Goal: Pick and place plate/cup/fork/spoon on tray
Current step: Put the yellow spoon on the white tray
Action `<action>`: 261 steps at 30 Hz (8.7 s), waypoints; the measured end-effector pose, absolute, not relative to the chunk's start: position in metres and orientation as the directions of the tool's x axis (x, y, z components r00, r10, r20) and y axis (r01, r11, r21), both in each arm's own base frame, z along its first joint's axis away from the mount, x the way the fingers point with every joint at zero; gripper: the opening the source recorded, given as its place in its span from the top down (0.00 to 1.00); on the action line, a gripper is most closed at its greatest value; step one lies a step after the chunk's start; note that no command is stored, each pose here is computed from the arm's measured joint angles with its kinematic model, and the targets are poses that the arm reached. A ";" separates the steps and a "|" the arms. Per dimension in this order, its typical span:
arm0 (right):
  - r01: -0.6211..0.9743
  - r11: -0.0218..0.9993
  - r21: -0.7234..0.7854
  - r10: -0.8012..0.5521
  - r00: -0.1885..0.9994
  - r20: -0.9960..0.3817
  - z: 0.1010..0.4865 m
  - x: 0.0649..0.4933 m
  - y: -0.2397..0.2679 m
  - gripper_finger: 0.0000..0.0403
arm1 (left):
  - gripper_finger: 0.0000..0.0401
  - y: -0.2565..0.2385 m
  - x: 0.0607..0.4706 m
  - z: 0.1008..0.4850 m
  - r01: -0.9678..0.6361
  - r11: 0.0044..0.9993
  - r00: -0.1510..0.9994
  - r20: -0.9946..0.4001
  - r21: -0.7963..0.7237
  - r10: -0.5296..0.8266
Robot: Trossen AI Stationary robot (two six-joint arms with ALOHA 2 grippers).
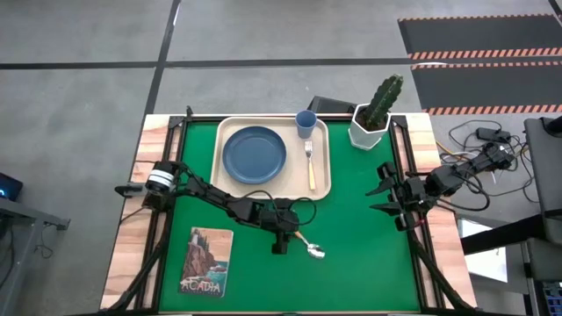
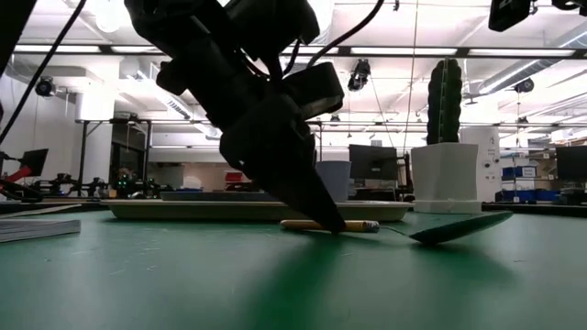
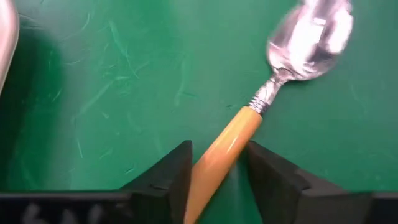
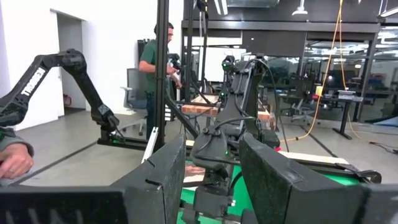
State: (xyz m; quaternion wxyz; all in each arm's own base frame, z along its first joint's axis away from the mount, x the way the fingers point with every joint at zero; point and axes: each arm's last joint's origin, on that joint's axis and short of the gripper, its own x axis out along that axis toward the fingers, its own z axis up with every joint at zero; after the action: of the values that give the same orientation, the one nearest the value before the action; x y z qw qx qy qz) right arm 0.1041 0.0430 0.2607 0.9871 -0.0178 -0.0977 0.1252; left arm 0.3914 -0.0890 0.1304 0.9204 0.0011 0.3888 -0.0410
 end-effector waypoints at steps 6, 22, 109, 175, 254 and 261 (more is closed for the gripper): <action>-0.246 0.968 -0.055 0.251 0.951 0.178 0.260 0.104 0.043 0.66 | 0.87 -0.088 0.388 0.128 0.034 0.997 0.689 -0.721 -0.069 -0.073; -0.248 0.968 -0.045 0.252 0.953 0.171 0.259 0.105 0.043 0.66 | 0.96 -0.092 0.387 0.132 -0.037 0.992 0.706 -0.706 -0.120 -0.059; -0.283 0.958 0.037 0.266 0.933 0.242 0.263 0.064 0.025 0.66 | 0.89 -0.020 0.441 0.208 -0.849 0.496 0.520 -0.449 -0.182 0.727; -0.278 0.960 0.031 0.267 0.943 0.198 0.259 0.066 0.026 0.66 | 0.87 0.019 0.404 0.134 -0.922 0.287 0.388 -0.628 -0.261 0.675; -0.091 0.979 0.183 0.076 0.993 0.088 0.252 0.080 0.026 0.76 | 0.57 -0.065 0.370 0.266 -0.498 0.866 0.788 -0.400 0.034 0.469; 0.041 0.967 0.252 -0.024 0.997 -0.070 0.239 0.102 0.033 0.92 | 0.57 -0.105 0.339 0.290 -0.264 0.923 0.865 -0.353 0.280 0.355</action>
State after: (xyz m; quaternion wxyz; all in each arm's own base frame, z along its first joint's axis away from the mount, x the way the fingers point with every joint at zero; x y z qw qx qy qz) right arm 0.1022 0.0335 0.2388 0.9911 0.1277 0.0332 -0.0165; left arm 0.3391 -0.1046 0.2899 0.9593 0.1119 0.2030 0.1614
